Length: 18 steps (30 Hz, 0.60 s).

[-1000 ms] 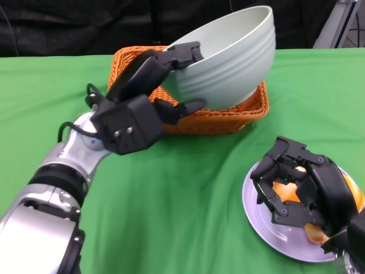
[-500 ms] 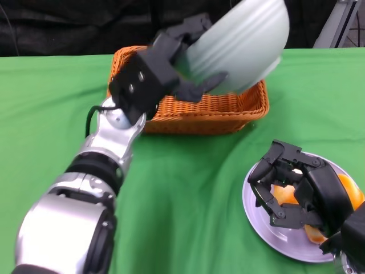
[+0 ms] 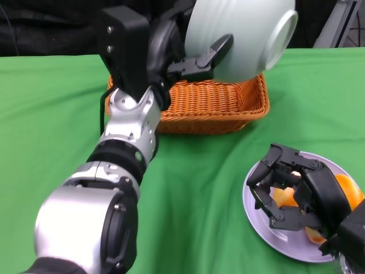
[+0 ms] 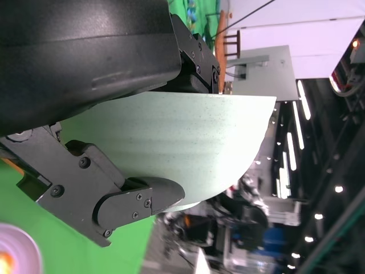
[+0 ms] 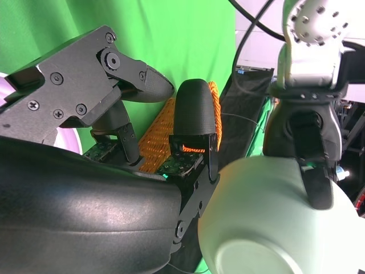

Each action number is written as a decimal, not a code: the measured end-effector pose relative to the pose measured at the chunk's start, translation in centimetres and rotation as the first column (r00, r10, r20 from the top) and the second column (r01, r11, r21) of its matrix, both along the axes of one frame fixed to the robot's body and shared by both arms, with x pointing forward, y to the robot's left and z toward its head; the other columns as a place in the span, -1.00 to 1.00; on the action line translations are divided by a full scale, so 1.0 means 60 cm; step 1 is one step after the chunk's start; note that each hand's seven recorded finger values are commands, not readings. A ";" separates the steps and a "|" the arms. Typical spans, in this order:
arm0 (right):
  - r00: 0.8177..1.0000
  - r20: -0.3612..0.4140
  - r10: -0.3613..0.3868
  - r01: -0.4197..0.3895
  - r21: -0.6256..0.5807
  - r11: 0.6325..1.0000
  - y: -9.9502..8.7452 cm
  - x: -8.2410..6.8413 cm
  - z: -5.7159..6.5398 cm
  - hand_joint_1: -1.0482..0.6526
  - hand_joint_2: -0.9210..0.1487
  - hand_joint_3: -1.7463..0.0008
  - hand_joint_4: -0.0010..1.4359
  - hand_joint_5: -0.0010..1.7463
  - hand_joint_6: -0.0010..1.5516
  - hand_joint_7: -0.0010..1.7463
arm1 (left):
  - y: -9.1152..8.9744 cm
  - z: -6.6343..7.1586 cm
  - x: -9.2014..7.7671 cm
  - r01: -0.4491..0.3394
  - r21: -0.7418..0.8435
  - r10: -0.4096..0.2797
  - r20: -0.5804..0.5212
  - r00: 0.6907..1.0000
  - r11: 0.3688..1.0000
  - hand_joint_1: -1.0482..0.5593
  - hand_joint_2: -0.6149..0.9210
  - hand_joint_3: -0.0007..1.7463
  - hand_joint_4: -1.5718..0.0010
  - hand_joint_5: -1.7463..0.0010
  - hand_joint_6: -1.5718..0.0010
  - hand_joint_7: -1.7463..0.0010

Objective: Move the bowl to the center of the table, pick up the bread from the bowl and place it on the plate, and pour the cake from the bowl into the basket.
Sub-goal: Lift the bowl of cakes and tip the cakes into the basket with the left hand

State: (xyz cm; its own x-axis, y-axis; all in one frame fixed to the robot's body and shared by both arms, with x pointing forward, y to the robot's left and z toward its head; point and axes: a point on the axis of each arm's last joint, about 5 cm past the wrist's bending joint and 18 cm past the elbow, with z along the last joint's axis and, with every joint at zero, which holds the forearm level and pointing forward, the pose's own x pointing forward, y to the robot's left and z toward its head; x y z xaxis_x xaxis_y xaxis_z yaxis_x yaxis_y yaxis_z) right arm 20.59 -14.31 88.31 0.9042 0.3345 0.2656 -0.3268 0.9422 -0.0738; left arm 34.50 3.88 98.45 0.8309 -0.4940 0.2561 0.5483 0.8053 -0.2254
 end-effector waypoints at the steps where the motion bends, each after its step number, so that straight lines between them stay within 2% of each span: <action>1: 1.000 0.000 0.001 -0.001 -0.001 1.000 0.000 0.000 0.000 0.06 -0.23 -0.13 0.12 0.84 -0.11 0.55 | -0.003 0.003 0.001 0.005 -0.021 -0.006 -0.021 1.000 1.000 0.09 0.32 0.59 -0.04 -1.00 0.09 -0.86; 5: 1.000 0.000 0.009 -0.009 -0.002 1.000 0.000 0.000 0.000 0.06 -0.24 -0.12 0.12 0.85 -0.11 0.54 | -0.011 0.007 0.003 0.017 -0.103 -0.029 -0.116 0.993 0.995 0.10 0.47 0.41 -0.03 -1.00 0.09 -0.82; 18: 1.000 -0.020 0.020 -0.020 0.004 1.000 0.001 0.000 0.000 0.07 -0.24 -0.12 0.11 0.86 -0.10 0.53 | -0.024 -0.005 -0.001 0.004 -0.310 -0.113 -0.335 0.935 0.951 0.20 0.53 0.40 -0.09 -1.00 0.01 -0.86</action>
